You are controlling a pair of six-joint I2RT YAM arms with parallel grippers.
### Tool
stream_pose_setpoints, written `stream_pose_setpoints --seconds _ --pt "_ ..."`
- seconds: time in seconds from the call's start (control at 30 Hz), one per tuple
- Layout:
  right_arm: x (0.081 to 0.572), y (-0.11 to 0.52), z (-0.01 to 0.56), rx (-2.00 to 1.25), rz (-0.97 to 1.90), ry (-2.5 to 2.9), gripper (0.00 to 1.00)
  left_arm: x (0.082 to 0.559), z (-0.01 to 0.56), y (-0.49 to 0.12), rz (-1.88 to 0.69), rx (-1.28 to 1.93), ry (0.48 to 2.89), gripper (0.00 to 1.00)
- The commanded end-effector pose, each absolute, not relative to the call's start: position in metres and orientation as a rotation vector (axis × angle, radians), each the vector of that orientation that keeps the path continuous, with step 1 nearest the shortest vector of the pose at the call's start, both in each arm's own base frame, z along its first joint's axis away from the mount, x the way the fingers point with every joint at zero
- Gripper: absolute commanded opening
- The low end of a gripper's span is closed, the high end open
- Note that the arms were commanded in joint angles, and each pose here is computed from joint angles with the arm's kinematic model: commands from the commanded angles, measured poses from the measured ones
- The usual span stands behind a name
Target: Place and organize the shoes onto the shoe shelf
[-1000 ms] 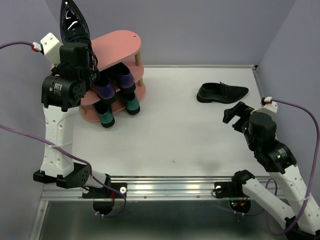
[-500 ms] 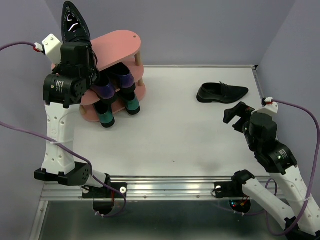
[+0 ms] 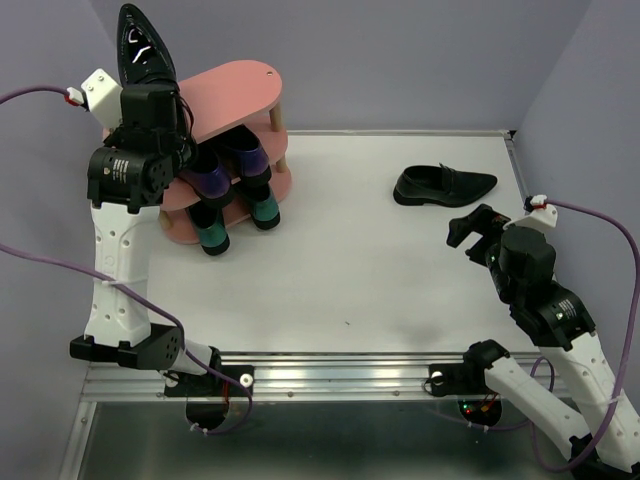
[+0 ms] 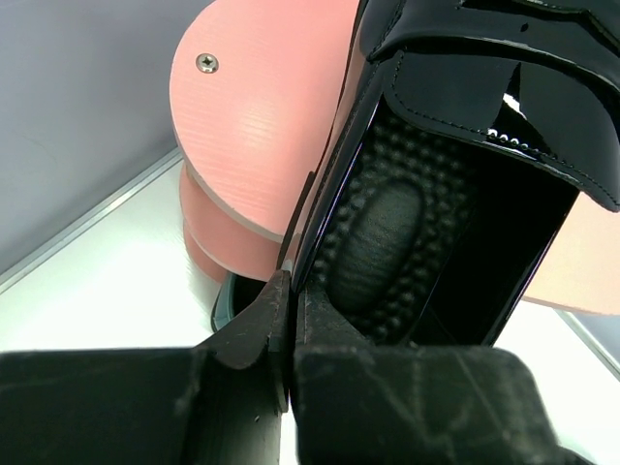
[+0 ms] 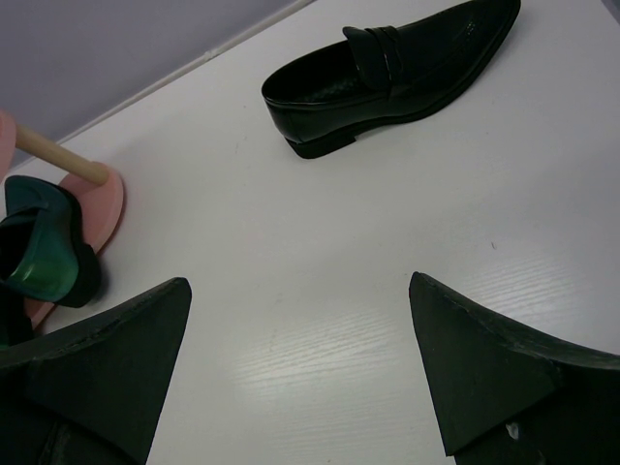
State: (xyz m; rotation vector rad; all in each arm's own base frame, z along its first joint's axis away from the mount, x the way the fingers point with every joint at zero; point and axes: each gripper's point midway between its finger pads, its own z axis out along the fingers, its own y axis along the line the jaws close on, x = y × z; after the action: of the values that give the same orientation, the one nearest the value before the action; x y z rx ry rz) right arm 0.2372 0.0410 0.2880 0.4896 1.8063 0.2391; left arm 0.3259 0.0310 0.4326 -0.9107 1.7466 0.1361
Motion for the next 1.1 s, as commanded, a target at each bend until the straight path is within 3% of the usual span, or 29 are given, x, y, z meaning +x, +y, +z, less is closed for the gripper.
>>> stream_pose_setpoints --seconds 0.0,0.07,0.3,0.5,0.73,1.07 --pt "0.239 0.038 0.294 0.502 0.240 1.776 1.00 0.332 0.478 0.038 0.030 -0.964 1.537 0.14" --pt "0.239 0.038 0.295 0.501 0.243 1.773 1.00 0.335 0.477 0.036 0.022 -0.958 1.541 0.18" --pt "0.239 0.038 0.294 0.501 0.237 1.775 1.00 0.336 0.481 0.033 0.003 -0.943 1.540 0.49" --pt "0.239 0.038 0.294 0.504 0.239 1.776 1.00 0.334 0.490 0.032 -0.021 -0.919 1.522 0.63" --pt "0.241 0.040 0.292 0.496 0.236 1.789 1.00 0.317 0.522 0.034 -0.056 -0.869 1.446 0.72" --pt "0.262 0.057 0.268 0.460 0.201 1.912 1.00 0.297 0.572 -0.007 -0.131 -0.593 1.443 0.73"
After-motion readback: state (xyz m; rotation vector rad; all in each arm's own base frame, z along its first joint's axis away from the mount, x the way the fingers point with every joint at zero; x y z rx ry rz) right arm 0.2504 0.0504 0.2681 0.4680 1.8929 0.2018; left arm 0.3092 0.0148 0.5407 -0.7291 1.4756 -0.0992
